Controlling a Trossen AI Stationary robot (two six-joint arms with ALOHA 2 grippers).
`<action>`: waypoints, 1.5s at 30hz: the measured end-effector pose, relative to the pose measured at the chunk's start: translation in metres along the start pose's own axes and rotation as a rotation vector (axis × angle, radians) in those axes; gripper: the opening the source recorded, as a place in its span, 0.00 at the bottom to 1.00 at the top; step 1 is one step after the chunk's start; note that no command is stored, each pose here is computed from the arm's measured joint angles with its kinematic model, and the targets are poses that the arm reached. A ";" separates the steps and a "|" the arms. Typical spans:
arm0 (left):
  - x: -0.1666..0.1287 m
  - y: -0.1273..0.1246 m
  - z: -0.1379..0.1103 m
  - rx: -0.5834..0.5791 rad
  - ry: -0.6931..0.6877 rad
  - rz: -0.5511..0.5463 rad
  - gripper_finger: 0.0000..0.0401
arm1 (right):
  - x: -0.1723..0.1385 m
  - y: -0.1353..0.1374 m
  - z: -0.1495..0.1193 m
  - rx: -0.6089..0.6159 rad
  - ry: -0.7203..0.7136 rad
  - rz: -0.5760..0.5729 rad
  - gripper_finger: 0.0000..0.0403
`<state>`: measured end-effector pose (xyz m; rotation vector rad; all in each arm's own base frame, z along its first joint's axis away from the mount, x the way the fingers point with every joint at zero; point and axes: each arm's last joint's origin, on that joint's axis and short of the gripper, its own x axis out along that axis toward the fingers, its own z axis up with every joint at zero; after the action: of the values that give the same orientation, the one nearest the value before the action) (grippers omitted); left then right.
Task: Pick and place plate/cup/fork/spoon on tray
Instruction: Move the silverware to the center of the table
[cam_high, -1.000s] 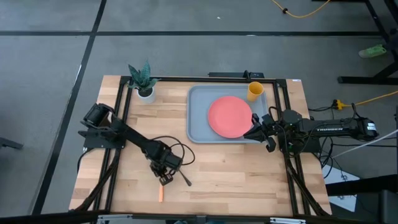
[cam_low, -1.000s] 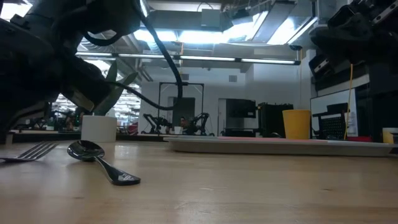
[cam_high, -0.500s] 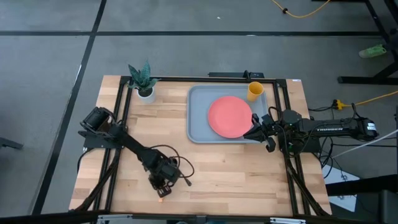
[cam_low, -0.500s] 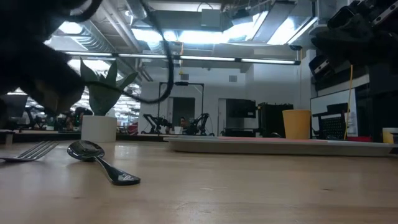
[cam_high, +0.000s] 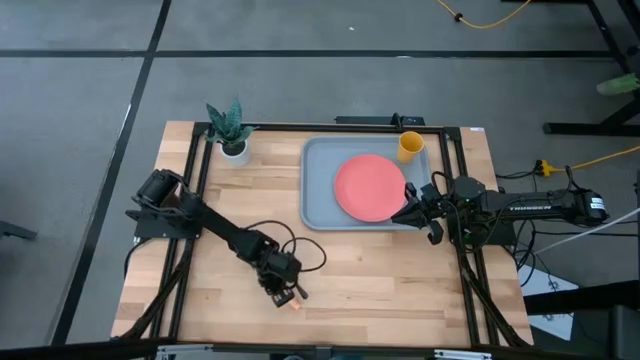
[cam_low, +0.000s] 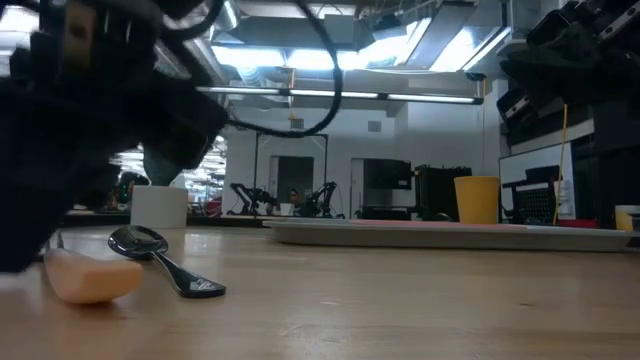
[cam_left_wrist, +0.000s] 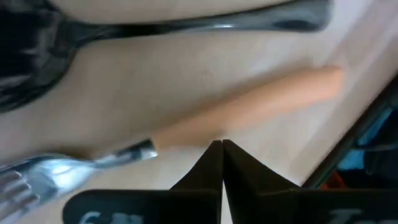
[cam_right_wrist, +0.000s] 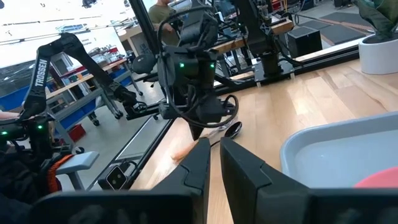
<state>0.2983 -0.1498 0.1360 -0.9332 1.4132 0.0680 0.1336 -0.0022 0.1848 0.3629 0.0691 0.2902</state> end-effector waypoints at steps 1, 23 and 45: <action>-0.002 -0.004 0.000 0.009 0.011 -0.006 0.00 | 0.000 0.000 0.000 0.000 0.000 0.000 0.11; 0.002 0.010 0.006 0.004 0.146 0.196 0.00 | 0.000 -0.001 -0.003 0.016 0.034 -0.012 0.11; -0.005 0.014 0.050 0.014 -0.007 0.149 0.00 | 0.000 -0.001 -0.003 0.019 0.039 0.005 0.11</action>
<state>0.3290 -0.1088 0.1271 -0.8144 1.4731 0.1732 0.1333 -0.0017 0.1813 0.3759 0.1094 0.3021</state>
